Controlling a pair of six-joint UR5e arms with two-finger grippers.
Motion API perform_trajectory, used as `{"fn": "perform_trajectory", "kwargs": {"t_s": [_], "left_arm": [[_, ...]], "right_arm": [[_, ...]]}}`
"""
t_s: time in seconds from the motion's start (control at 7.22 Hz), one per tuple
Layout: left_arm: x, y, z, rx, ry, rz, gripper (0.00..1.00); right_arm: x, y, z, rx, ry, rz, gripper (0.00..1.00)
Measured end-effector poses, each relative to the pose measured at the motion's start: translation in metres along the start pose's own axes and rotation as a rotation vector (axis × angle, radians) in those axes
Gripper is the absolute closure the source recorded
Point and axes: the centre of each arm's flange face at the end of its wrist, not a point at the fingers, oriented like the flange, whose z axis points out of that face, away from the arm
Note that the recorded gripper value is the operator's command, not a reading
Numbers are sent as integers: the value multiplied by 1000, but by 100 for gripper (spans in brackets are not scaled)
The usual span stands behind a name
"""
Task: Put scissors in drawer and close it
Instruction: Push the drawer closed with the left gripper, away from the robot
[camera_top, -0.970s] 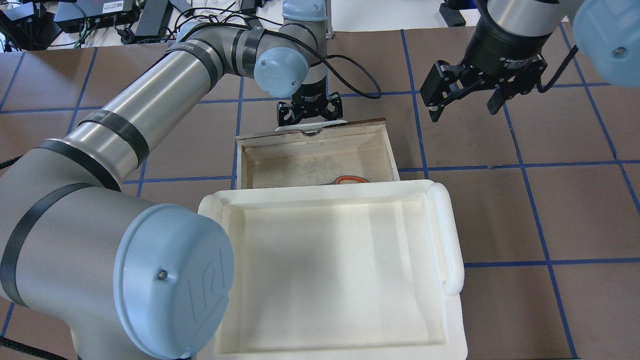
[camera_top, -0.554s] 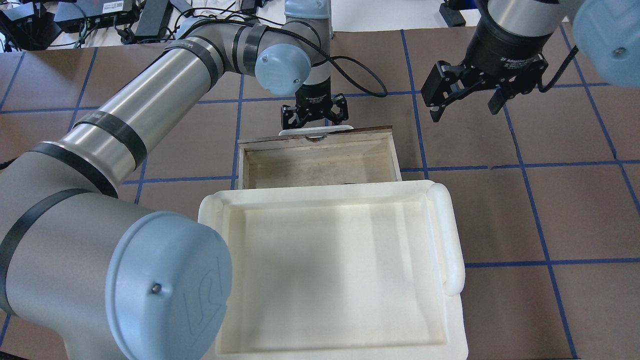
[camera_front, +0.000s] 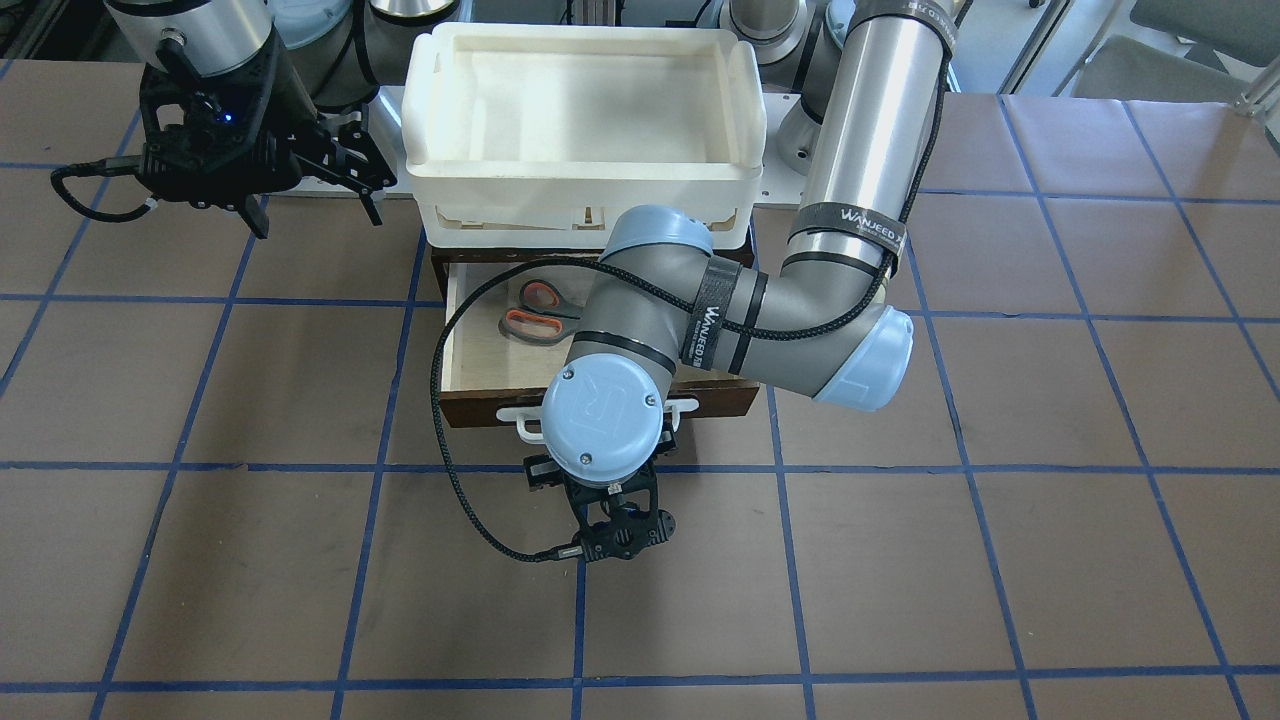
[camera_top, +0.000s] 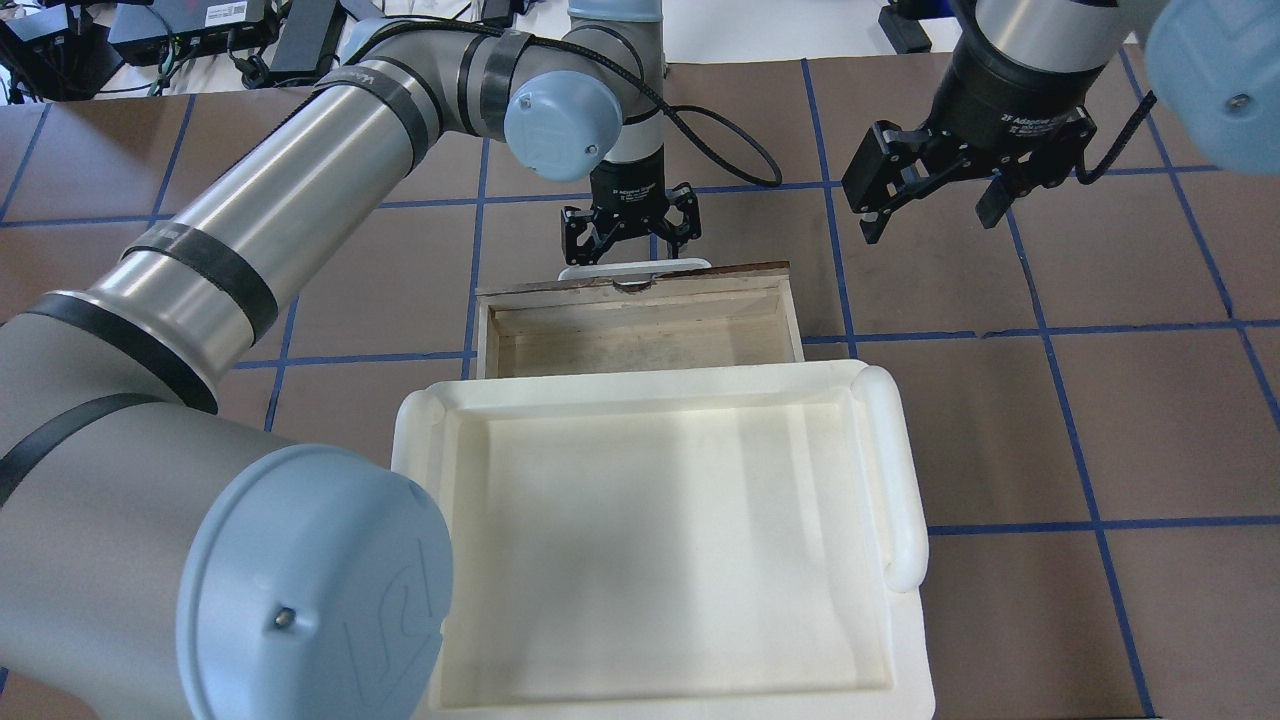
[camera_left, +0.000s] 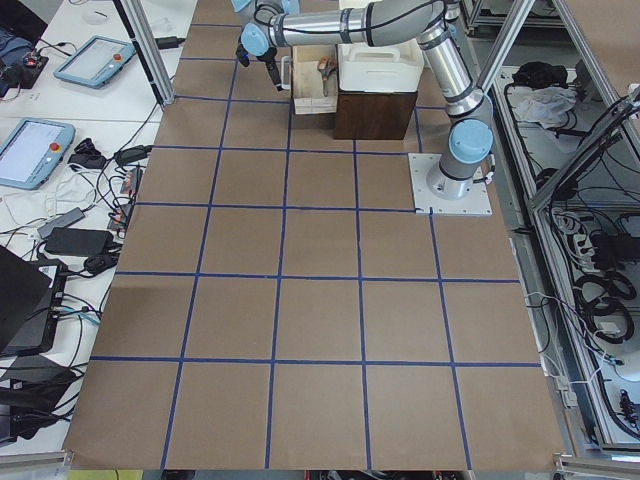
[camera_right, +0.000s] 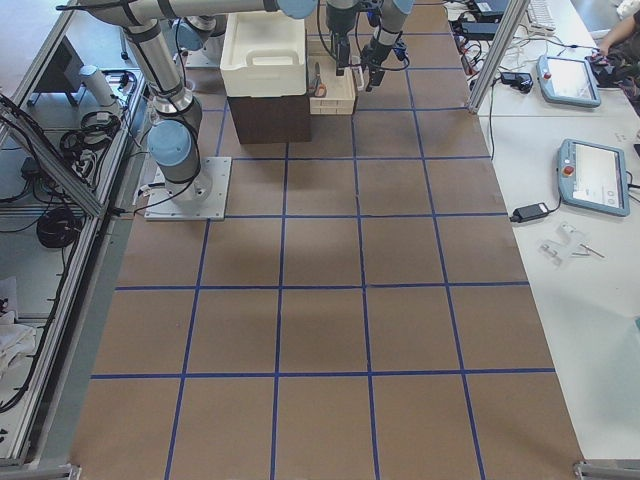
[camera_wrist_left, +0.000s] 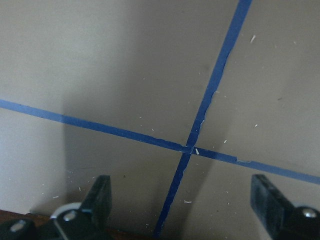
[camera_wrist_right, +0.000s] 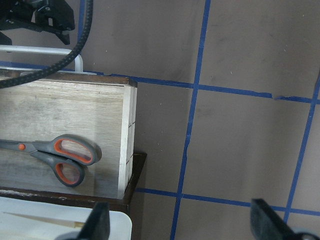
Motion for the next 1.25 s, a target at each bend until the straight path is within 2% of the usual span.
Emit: {"fn": "perform_trajectory", "kwargs": {"t_s": [0.69, 0.83, 1.25], "left_arm": [[15, 37, -17, -10, 5, 39, 0], [19, 45, -16, -15, -2, 72, 0], [18, 68, -8, -47, -32, 273, 0]], "right_arm": [[0, 0, 0, 1, 0, -15, 0], [0, 0, -1, 2, 0, -15, 0], [0, 0, 0, 1, 0, -15, 0]]}}
